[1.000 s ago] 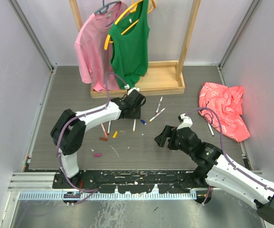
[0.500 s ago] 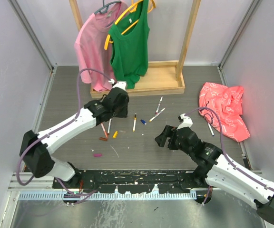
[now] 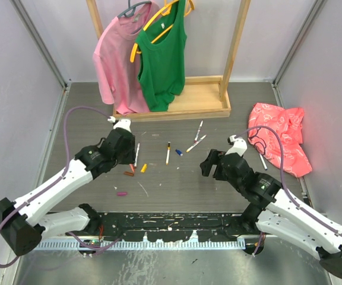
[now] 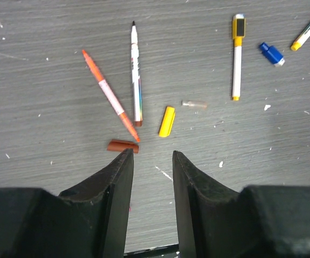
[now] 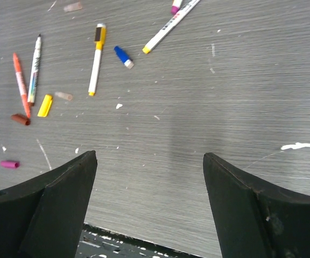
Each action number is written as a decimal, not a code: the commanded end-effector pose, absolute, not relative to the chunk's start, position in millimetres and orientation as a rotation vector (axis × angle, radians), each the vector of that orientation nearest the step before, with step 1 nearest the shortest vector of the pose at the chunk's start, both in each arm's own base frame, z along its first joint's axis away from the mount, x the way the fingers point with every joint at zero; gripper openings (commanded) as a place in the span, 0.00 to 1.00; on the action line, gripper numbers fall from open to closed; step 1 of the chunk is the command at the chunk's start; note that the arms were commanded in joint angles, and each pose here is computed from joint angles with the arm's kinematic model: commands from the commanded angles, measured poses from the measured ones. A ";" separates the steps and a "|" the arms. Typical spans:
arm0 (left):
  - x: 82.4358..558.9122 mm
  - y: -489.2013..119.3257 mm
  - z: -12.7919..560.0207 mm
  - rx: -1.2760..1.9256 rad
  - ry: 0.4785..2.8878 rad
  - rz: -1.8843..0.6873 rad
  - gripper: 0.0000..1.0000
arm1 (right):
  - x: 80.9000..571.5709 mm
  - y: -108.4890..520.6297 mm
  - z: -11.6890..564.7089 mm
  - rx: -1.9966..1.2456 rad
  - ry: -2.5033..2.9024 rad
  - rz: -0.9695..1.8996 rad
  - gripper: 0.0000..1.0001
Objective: Insert the pens into the pen caps
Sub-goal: Place the pen at the center of the board, then pick up the pen from the center of the board.
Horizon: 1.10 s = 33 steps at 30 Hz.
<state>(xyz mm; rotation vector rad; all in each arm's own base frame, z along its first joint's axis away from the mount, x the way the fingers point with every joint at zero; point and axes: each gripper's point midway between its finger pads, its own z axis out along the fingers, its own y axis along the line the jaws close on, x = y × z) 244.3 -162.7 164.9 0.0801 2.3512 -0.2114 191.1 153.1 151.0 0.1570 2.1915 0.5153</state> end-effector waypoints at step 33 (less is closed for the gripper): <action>179.9 -88.2 233.4 0.171 2.152 -0.208 0.45 | 267.8 239.7 149.2 0.019 2.361 0.381 0.66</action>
